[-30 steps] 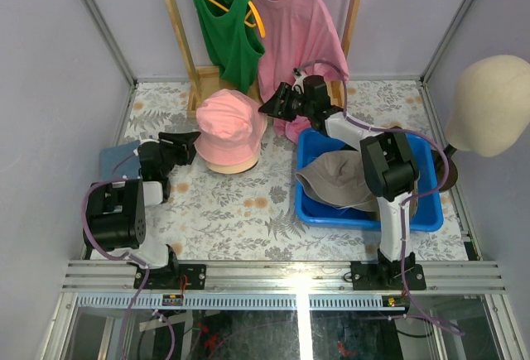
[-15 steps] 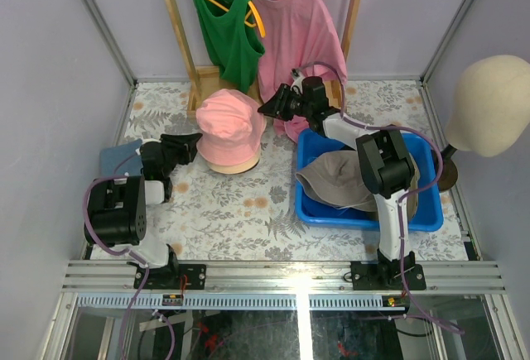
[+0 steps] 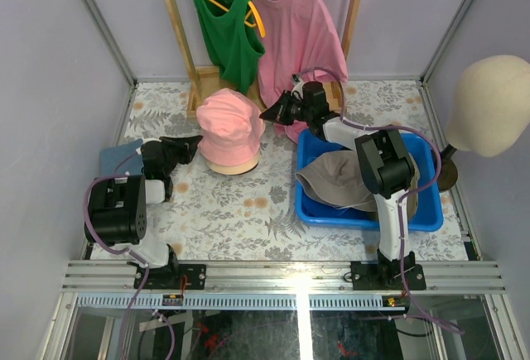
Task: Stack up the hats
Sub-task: Stack the hat on the hat.
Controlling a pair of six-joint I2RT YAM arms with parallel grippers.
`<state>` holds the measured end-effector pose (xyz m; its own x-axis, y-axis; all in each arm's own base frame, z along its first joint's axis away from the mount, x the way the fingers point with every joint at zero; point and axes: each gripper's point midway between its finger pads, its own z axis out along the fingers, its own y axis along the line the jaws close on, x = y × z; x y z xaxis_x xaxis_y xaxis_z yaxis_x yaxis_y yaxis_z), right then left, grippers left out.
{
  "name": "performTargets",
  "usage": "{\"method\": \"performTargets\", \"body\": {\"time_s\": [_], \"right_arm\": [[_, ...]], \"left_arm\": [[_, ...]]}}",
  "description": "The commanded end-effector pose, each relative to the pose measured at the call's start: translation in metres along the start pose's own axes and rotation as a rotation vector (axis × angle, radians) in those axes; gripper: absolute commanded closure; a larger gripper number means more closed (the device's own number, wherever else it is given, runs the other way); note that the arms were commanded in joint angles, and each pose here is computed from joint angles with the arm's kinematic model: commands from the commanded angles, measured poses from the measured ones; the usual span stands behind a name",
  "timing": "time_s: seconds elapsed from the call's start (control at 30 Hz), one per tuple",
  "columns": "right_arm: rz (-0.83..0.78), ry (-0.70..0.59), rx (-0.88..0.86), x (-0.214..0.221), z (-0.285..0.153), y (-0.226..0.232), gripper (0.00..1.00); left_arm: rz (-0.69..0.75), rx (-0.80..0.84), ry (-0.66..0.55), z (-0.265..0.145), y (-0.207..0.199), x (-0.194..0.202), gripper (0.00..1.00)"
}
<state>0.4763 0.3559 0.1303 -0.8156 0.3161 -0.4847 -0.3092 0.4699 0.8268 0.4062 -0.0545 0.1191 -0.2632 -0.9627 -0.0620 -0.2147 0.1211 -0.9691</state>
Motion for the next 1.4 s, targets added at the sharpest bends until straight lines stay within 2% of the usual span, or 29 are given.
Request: {"method": "performTargets", "body": {"time_s": [0.0,0.33,0.6,1.1,1.27,1.3,1.37], "right_arm": [[-0.029,0.003,-0.015,-0.001,-0.010,0.016,1.00],[0.000,0.043,0.100,0.017,-0.014,-0.015,1.00],[0.016,0.065,0.138,0.030,-0.016,-0.031,1.00],[0.019,0.081,0.158,0.039,-0.019,-0.040,1.00],[0.001,0.074,0.131,0.032,-0.019,-0.028,1.00],[-0.006,0.067,0.121,0.028,-0.020,-0.022,0.99],[-0.027,0.055,0.107,0.020,-0.022,-0.012,0.84]], "left_arm": [[0.038,0.044,-0.019,0.006,-0.016,-0.004,1.00],[0.072,-0.179,-0.033,-0.001,0.027,-0.004,1.00],[0.081,-0.291,-0.017,-0.006,0.053,-0.001,1.00],[0.088,-0.329,-0.009,-0.008,0.064,0.001,1.00],[0.091,-0.302,-0.010,-0.007,0.054,0.000,1.00],[0.091,-0.294,-0.012,-0.006,0.050,0.000,0.96],[0.095,-0.292,-0.026,-0.007,0.043,-0.004,0.80]]}}
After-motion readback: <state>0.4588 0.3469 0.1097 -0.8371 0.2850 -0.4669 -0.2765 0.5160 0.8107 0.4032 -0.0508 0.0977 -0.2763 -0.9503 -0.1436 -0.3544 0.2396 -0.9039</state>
